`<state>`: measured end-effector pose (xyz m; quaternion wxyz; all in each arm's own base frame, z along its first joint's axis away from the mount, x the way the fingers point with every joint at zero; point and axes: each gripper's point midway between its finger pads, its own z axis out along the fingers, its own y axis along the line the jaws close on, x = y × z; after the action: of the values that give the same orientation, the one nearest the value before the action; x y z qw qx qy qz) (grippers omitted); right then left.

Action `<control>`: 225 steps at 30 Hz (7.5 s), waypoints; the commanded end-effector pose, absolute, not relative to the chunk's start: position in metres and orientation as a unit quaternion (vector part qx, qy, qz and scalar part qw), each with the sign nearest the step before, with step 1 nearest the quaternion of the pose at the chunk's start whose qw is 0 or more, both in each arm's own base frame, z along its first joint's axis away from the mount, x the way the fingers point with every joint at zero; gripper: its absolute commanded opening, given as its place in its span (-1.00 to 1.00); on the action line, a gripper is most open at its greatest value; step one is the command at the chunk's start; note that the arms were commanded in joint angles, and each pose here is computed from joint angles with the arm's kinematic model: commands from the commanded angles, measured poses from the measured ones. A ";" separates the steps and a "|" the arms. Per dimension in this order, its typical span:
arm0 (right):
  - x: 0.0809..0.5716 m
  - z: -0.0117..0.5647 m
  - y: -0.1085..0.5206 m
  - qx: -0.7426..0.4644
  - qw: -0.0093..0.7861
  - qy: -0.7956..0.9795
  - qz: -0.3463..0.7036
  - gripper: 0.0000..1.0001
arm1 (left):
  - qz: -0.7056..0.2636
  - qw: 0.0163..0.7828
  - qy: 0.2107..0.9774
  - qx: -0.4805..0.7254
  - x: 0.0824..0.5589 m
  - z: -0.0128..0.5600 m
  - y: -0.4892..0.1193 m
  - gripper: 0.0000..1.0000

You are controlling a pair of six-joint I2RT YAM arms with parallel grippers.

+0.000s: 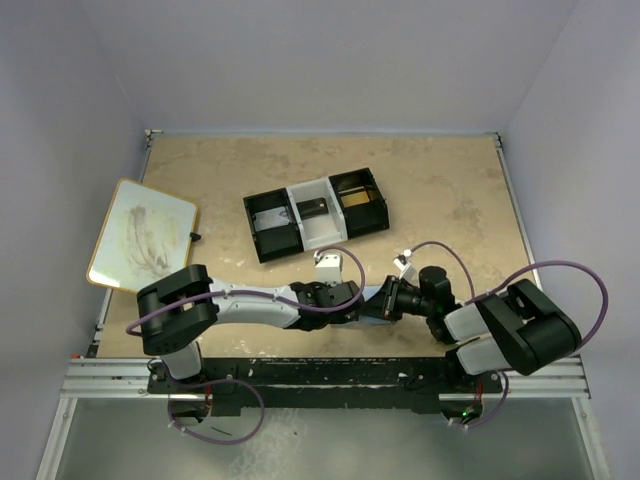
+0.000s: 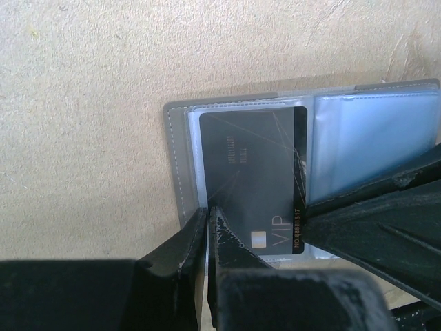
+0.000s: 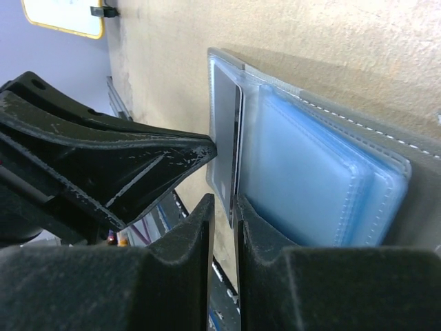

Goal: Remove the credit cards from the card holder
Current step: Remove the credit card from the card holder.

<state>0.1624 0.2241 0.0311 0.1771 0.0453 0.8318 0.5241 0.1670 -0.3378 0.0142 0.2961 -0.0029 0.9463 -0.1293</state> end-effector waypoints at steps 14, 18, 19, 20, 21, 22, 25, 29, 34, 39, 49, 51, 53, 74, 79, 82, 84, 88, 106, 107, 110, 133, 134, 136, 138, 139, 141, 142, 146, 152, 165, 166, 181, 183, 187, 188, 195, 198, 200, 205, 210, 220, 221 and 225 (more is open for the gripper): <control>0.173 0.053 0.251 0.046 0.186 0.833 0.518 -0.54 | -0.096 0.243 0.965 0.032 0.145 -0.031 -0.327 -1.00; 0.181 0.041 0.251 0.068 0.193 0.865 0.458 -0.45 | -0.104 0.242 0.964 0.035 0.144 -0.031 -0.331 -1.00; 0.184 0.036 0.246 0.084 0.199 0.872 0.440 -0.45 | -0.104 0.242 0.964 0.035 0.144 -0.030 -0.331 -1.00; 0.183 0.033 0.242 0.097 0.199 0.875 0.430 -0.46 | -0.104 0.243 0.964 0.034 0.144 -0.030 -0.331 -1.00; 0.184 0.031 0.239 0.111 0.200 0.877 0.422 -0.47 | -0.104 0.243 0.964 0.034 0.144 -0.030 -0.331 -1.00; 0.184 0.031 0.237 0.120 0.202 0.877 0.419 -0.46 | -0.104 0.243 0.964 0.033 0.144 -0.030 -0.331 -1.00; 0.189 0.031 0.227 0.148 0.210 0.884 0.391 -0.45 | -0.098 0.243 0.964 0.030 0.144 -0.031 -0.327 -1.00; 0.187 0.034 0.209 0.179 0.216 0.894 0.349 -0.31 | -0.088 0.251 0.964 0.020 0.146 -0.029 -0.321 -1.00; 0.183 0.031 0.201 0.181 0.209 0.900 0.337 -0.16 | -0.099 0.266 0.959 0.007 0.150 -0.016 -0.320 -1.00; 0.191 0.027 0.199 0.173 0.217 0.908 0.314 -0.14 | -0.108 0.274 0.956 0.008 0.152 -0.008 -0.322 -1.00; 0.216 0.018 0.189 0.158 0.232 0.929 0.242 -0.29 | -0.120 0.267 0.956 0.021 0.151 -0.009 -0.331 -1.00; 0.216 0.020 0.194 0.142 0.240 0.924 0.260 -0.32 | -0.121 0.268 0.956 0.021 0.151 -0.009 -0.331 -1.00; 0.212 0.024 0.205 0.121 0.239 0.915 0.301 -0.44 | -0.121 0.267 0.956 0.023 0.151 -0.010 -0.333 -1.00; 0.206 0.022 0.211 0.001 0.230 0.928 0.292 -0.95 | -0.117 0.272 0.955 0.021 0.154 -0.009 -0.334 -1.00; 0.211 0.027 0.195 0.039 0.241 0.936 0.253 -1.00 | -0.114 0.279 0.953 0.014 0.155 -0.006 -0.330 -1.00; 0.214 0.029 0.188 0.044 0.251 0.936 0.242 -1.00 | -0.114 0.280 0.953 0.011 0.156 -0.006 -0.329 -1.00; 0.216 0.030 0.180 0.054 0.252 0.938 0.232 -1.00 | -0.111 0.280 0.953 0.010 0.156 -0.006 -0.328 -1.00; 0.217 0.032 0.173 0.066 0.260 0.935 0.232 -1.00 | -0.110 0.282 0.953 0.007 0.156 -0.006 -0.326 -1.00; 0.209 0.047 0.195 0.054 0.252 0.913 0.317 -0.51 | -0.128 0.324 0.937 0.001 0.172 0.041 -0.333 -0.79; 0.208 0.046 0.194 0.055 0.250 0.914 0.316 -0.49 | -0.135 0.328 0.935 0.001 0.173 0.046 -0.335 -0.75; 0.206 0.044 0.195 0.053 0.245 0.915 0.318 -0.42 | -0.162 0.331 0.930 0.005 0.177 0.058 -0.346 -0.67; 0.186 0.020 0.208 0.047 0.196 0.910 0.363 -0.19 | -0.182 0.268 0.946 -0.014 0.171 0.006 -0.337 -1.00; 0.186 0.016 0.208 0.049 0.195 0.911 0.361 -0.19 | -0.177 0.266 0.948 -0.013 0.170 0.003 -0.335 -1.00; 0.187 0.012 0.207 0.055 0.196 0.911 0.359 -0.21 | -0.165 0.264 0.950 -0.013 0.169 -0.001 -0.330 -1.00; 0.186 0.008 0.206 0.062 0.195 0.910 0.360 -0.23 | -0.158 0.263 0.952 -0.011 0.168 -0.004 -0.327 -1.00; 0.182 0.008 0.208 0.063 0.190 0.908 0.368 -0.24 | -0.155 0.263 0.952 -0.012 0.168 -0.004 -0.326 -1.00; 0.178 0.011 0.210 0.067 0.186 0.902 0.384 -0.33 | -0.146 0.264 0.953 -0.010 0.169 -0.005 -0.323 -1.00; 0.179 0.011 0.209 0.071 0.190 0.902 0.382 -0.42 | -0.142 0.264 0.954 -0.009 0.169 -0.005 -0.322 -1.00; 0.185 0.022 0.211 0.078 0.209 0.893 0.391 -0.74 | -0.132 0.266 0.955 -0.010 0.170 -0.005 -0.319 -1.00; 0.198 0.026 0.189 0.118 0.236 0.903 0.339 -1.00 | -0.115 0.265 0.957 -0.015 0.170 -0.011 -0.313 -1.00; 0.194 0.028 0.176 0.131 0.243 0.908 0.315 -1.00 | -0.186 0.317 0.930 0.008 0.176 0.040 -0.337 -0.83; 0.194 0.028 0.177 0.130 0.241 0.908 0.318 -1.00 | -0.194 0.324 0.926 0.012 0.178 0.049 -0.341 -0.77; 0.188 0.026 0.180 0.147 0.235 0.896 0.346 -1.00 | -0.216 0.295 0.930 0.030 0.184 0.039 -0.386 -0.76; 0.188 0.025 0.180 0.147 0.237 0.895 0.347 -1.00 | -0.205 0.294 0.933 0.027 0.184 0.034 -0.380 -0.82; 0.188 0.027 0.181 0.142 0.236 0.896 0.349 -1.00 | -0.199 0.295 0.935 0.015 0.183 0.027 -0.373 -0.88; 0.188 0.027 0.181 0.142 0.237 0.895 0.349 -1.00 | -0.199 0.294 0.935 0.015 0.182 0.027 -0.373 -0.89; 0.188 0.032 0.185 0.142 0.235 0.891 0.362 -0.94 | -0.181 0.289 0.940 0.027 0.183 0.024 -0.373 -0.98; 0.189 0.037 0.189 0.141 0.238 0.882 0.381 -0.85 | -0.169 0.290 0.941 0.038 0.184 0.025 -0.371 -1.00; 0.189 0.039 0.192 0.137 0.237 0.879 0.390 -0.78 | -0.160 0.290 0.942 0.043 0.184 0.024 -0.368 -1.00; 0.190 0.042 0.198 0.131 0.237 0.872 0.409 -0.60 | -0.143 0.289 0.945 0.046 0.183 0.020 -0.361 -1.00; 0.191 0.040 0.205 0.124 0.230 0.866 0.426 -0.59 | -0.144 0.290 0.945 0.044 0.182 0.018 -0.359 -1.00; 0.210 0.046 0.181 0.133 0.283 0.885 0.346 -1.00 | -0.141 0.309 0.941 0.014 0.188 0.026 -0.348 -1.00; 0.210 0.048 0.178 0.133 0.288 0.885 0.341 -1.00 | -0.140 0.309 0.941 0.010 0.189 0.024 -0.344 -1.00; 0.213 0.059 0.173 0.119 0.314 0.881 0.333 -1.00 | -0.129 0.315 0.940 -0.003 0.193 0.027 -0.331 -1.00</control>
<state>0.2032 0.1847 0.0486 0.2796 0.1298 0.8784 0.3653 0.1853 -0.3587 0.0249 0.2993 0.0182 0.9399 -0.1636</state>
